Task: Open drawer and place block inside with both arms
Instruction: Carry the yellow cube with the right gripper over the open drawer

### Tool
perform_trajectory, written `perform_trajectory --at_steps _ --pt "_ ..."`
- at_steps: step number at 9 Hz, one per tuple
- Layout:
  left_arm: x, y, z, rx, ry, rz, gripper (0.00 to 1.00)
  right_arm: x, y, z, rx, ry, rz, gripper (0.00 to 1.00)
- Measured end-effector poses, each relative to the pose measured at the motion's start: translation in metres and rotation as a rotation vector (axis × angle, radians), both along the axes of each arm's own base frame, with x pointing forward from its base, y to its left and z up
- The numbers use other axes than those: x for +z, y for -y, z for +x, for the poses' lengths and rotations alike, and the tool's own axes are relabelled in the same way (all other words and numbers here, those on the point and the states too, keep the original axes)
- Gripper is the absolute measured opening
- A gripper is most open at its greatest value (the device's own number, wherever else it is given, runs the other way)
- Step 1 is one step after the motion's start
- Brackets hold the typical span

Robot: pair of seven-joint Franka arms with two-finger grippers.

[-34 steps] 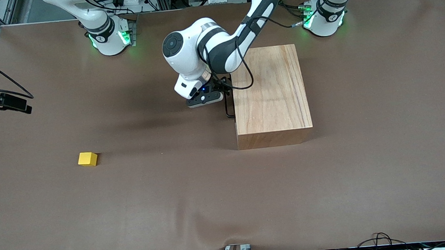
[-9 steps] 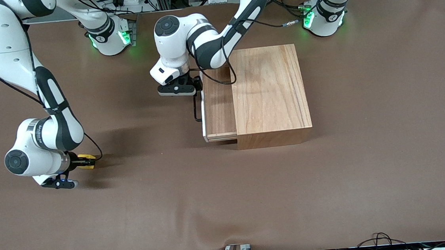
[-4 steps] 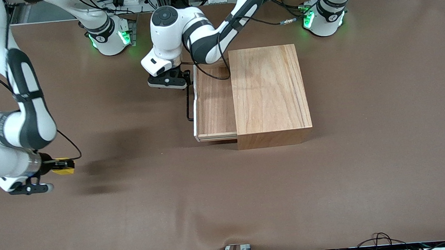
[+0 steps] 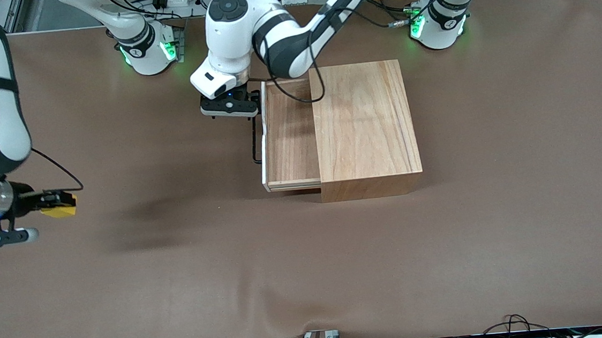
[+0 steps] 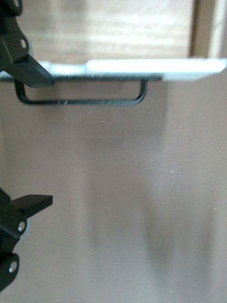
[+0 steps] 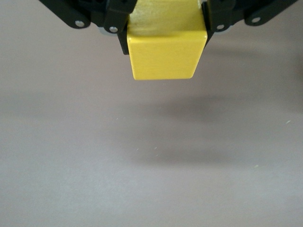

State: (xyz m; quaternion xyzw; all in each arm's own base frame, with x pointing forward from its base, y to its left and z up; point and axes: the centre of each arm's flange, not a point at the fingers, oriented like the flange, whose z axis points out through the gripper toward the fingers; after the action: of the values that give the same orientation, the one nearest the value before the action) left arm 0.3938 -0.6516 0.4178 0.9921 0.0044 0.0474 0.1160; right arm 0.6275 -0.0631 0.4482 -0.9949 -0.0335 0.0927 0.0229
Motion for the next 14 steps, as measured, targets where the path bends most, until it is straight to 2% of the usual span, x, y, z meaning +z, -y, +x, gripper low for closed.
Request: perform_trajectory --at_steps 2,4,7,9,11,14 --pt "0.044 -0.042 0.038 0.013 0.009 0.022 1.0 0.037 -0.058 -0.017 0.07 -0.019 0.04 0.56" --pt "0.078 -0.091 0.08 0.024 0.026 0.034 1.0 0.048 -0.154 -0.027 0.049 -0.026 0.097 0.56" --pt "0.109 -0.181 0.142 0.001 0.013 0.093 1.0 0.043 -0.31 -0.057 0.007 0.019 0.078 0.56" --pt "0.121 -0.24 0.173 -0.024 -0.008 0.123 1.0 0.017 -0.391 -0.079 -0.017 0.035 0.09 0.56" --pt "0.128 -0.308 0.203 -0.042 -0.058 0.137 1.0 -0.022 -0.452 -0.097 -0.041 0.022 0.113 0.56" --pt "0.141 -0.394 0.22 -0.053 -0.143 0.171 1.0 -0.072 -0.499 -0.118 -0.034 -0.003 0.09 0.56"
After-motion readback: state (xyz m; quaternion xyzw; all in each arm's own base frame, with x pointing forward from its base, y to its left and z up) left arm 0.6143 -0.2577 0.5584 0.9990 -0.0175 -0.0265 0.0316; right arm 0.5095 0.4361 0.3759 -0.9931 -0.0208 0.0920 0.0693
